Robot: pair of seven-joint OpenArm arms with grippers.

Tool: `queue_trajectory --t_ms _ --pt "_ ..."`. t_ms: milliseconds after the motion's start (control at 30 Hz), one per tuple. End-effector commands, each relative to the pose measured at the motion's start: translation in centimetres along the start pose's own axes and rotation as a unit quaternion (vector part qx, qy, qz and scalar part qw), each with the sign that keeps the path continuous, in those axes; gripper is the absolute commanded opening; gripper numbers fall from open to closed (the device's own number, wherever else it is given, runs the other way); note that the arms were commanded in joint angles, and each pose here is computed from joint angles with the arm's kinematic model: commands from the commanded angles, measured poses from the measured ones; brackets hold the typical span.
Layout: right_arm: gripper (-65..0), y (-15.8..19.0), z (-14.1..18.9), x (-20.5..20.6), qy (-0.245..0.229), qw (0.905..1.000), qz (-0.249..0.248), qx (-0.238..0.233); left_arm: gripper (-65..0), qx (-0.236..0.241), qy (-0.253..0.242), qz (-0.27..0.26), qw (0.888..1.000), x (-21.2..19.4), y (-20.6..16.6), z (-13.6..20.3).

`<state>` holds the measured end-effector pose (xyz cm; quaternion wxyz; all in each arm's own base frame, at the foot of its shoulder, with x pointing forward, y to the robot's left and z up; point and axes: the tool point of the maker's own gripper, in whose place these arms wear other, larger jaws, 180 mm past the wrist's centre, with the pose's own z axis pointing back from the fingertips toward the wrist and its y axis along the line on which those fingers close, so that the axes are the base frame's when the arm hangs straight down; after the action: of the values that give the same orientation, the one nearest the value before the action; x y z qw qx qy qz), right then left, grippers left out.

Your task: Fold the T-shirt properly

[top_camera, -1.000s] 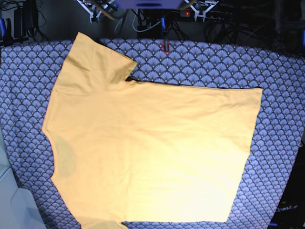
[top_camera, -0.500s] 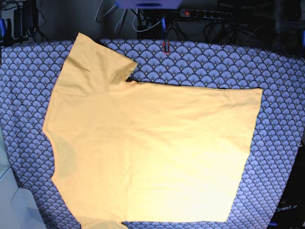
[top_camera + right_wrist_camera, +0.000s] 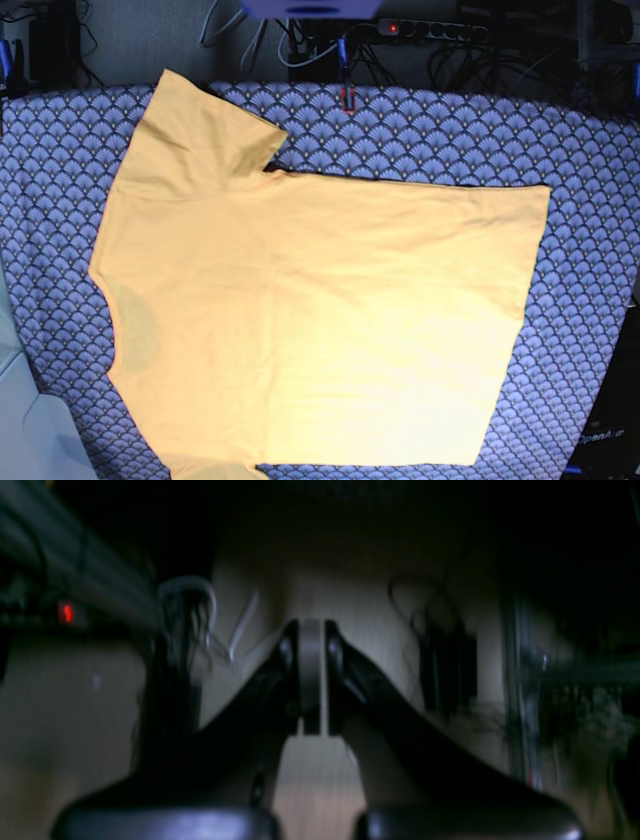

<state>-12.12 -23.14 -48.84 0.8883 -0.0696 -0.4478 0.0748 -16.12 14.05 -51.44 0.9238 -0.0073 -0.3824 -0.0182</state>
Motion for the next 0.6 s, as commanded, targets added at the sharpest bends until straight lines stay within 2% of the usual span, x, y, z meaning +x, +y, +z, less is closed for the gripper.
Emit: queue_trajectory --t_ms 0,133,233,300,433,500,567 --pt "-65.0 -0.5 2.9 0.5 -0.002 1.0 0.007 0.005 -65.0 0.001 -0.007 0.003 1.0 0.2 -0.2 2.2" --pt "-65.0 -1.5 4.3 7.4 -0.09 0.9957 0.02 0.004 -65.0 0.022 -0.085 0.026 0.996 4.9 0.0 4.7" --pt "-65.0 -1.8 3.5 12.4 -0.114 0.9934 0.017 -0.002 -65.0 0.039 -0.151 0.044 0.987 9.8 0.5 6.1" --pt "-65.0 -2.4 2.1 16.1 -0.119 0.9929 0.003 -0.005 -65.0 0.031 -0.181 0.048 0.982 13.4 1.0 6.0" --pt "-65.0 -1.9 -0.5 22.0 -0.133 0.9885 -0.067 0.027 -65.0 0.005 -0.171 0.04 0.984 17.5 1.5 3.7" --pt "-65.0 -1.7 -1.9 23.7 -0.123 0.9856 -0.107 0.046 -65.0 0.004 -0.167 0.055 0.984 19.4 1.3 2.3" --pt "-65.0 -1.9 -3.6 25.4 -0.118 0.9835 -0.126 0.055 -65.0 -0.005 -0.158 0.058 0.986 20.7 1.2 0.9"
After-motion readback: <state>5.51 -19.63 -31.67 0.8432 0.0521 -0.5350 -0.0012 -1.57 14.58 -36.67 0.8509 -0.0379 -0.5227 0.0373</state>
